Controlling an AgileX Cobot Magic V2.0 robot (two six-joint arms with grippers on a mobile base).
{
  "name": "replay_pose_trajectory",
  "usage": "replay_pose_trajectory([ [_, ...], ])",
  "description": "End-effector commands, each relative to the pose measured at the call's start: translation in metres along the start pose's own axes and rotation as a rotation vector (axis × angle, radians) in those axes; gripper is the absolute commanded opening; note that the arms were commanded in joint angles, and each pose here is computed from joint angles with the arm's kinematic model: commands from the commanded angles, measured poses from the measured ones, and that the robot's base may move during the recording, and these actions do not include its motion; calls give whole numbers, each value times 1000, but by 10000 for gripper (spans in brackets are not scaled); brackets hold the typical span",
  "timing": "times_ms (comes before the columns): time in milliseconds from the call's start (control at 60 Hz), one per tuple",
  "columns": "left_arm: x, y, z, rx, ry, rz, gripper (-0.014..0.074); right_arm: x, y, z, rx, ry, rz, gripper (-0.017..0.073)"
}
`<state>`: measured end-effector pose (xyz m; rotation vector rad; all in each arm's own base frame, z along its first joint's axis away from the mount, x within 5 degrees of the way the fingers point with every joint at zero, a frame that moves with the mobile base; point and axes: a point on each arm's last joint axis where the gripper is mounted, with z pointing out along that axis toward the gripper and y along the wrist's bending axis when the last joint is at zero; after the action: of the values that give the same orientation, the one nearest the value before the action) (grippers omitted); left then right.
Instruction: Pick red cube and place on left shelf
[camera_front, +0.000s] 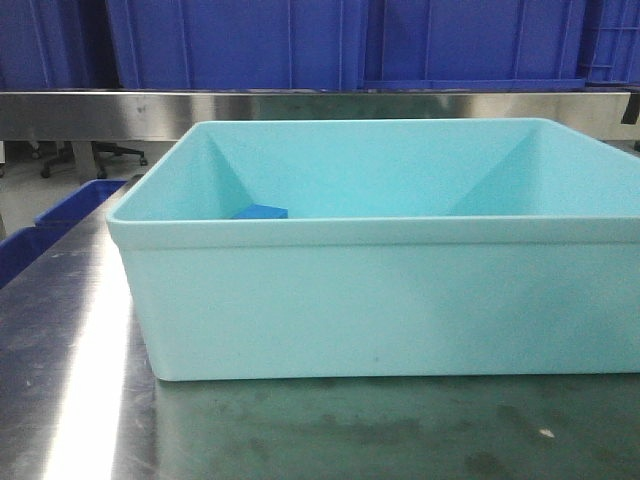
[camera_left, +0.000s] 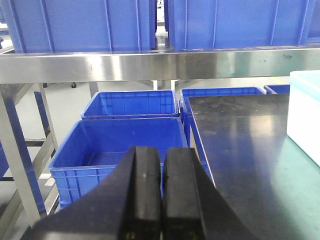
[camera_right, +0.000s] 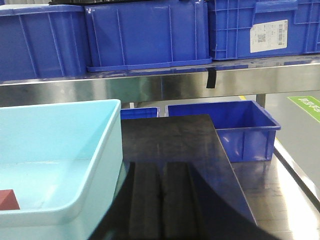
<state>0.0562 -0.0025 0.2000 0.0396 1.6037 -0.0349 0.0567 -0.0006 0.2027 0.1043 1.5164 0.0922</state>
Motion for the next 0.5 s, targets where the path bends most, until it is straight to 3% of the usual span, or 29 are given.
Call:
replay_pose_trajectory([
  [0,0,0,0,3,-74,-1,101,-15,1,-3,-10,-132,-12,57],
  [284,0,0,0,3,-74,-1,101,-23,2,-4,-19,-217,-7,57],
  [400,0,0,0,3,-74,-1,101,-33,3,-3,-25,-231,66,57],
  [484,0,0,0,3,-74,-1,101,-47,5,3,-22,-206,78,57],
])
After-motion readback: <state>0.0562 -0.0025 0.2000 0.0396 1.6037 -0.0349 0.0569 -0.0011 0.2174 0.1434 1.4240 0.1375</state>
